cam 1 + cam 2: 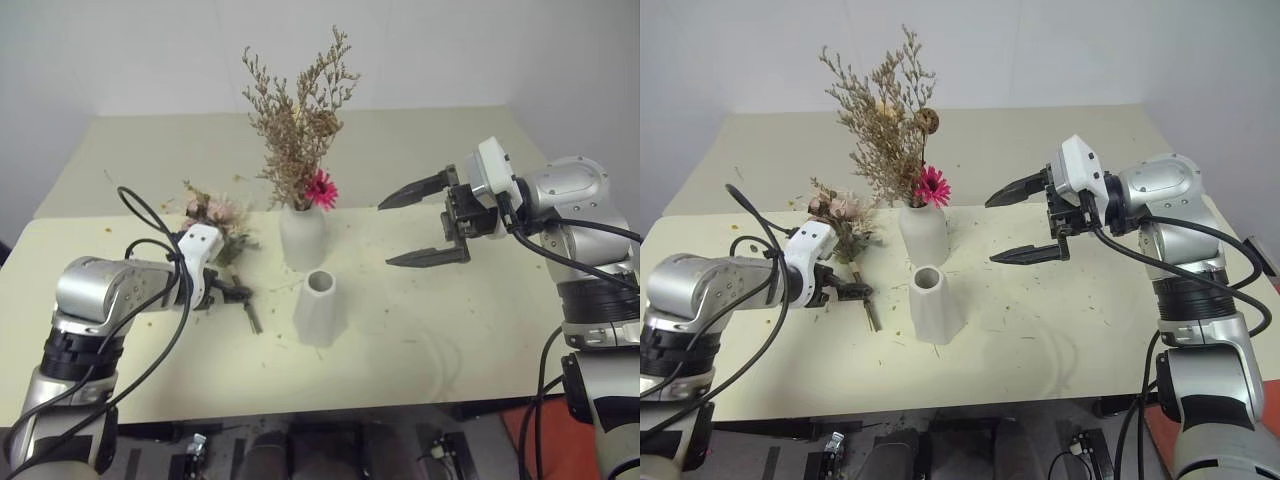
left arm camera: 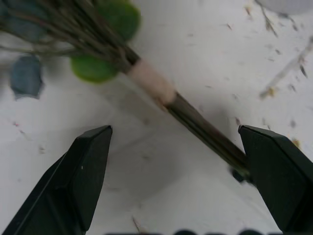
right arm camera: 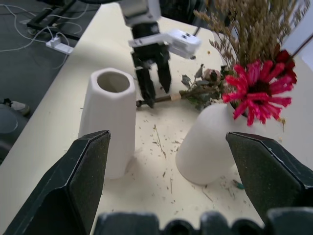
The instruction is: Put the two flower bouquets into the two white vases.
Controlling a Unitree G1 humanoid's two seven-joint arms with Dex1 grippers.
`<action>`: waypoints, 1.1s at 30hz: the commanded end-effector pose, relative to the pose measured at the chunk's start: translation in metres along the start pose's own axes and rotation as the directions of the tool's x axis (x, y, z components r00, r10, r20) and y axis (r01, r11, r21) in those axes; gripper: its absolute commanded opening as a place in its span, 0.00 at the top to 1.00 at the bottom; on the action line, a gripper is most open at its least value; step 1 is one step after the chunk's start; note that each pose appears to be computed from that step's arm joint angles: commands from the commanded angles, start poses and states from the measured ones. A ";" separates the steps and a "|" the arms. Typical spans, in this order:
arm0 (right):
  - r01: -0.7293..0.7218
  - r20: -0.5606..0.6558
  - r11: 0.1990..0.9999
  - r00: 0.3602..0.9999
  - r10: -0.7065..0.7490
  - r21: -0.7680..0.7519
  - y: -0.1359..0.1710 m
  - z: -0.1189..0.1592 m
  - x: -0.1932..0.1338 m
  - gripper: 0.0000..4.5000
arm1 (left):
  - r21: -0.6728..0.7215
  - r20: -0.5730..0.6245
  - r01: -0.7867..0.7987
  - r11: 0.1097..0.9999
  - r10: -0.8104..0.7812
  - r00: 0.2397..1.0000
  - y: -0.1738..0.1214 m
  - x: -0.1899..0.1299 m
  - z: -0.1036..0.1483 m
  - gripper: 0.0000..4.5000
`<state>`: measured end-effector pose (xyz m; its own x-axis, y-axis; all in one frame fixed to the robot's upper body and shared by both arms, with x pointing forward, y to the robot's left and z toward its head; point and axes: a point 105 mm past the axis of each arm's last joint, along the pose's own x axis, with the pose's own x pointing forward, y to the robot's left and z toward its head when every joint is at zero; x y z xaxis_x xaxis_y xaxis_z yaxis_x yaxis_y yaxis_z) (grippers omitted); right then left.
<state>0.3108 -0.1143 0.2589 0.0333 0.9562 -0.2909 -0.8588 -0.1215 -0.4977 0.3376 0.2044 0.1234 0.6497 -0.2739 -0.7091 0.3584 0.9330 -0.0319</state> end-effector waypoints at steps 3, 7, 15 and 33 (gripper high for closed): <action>-0.025 0.022 0.999 0.999 0.026 -0.047 0.008 0.014 -0.007 0.00 | -0.012 0.009 -0.075 0.997 0.076 0.997 0.011 0.005 0.004 0.27; -0.022 0.025 0.999 0.999 0.023 -0.036 0.011 0.013 -0.007 0.00 | -0.027 0.037 -0.118 0.993 0.119 0.992 0.022 0.000 0.006 0.58; -0.027 0.035 1.000 0.999 0.027 -0.006 0.014 0.011 -0.008 0.00 | -0.035 0.169 -0.154 0.987 0.158 0.973 0.036 -0.028 0.014 0.97; -0.024 0.046 0.987 0.999 0.017 0.161 0.016 -0.009 -0.024 0.00 | 0.243 0.893 0.295 0.924 -0.332 0.305 -0.043 -0.200 0.073 0.97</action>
<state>0.3069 -0.1365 0.2416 0.0198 0.9658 -0.2585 -0.9410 -0.0694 -0.3312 0.2540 0.2127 0.3071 0.7418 -0.5585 0.3712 0.6282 0.7724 -0.0933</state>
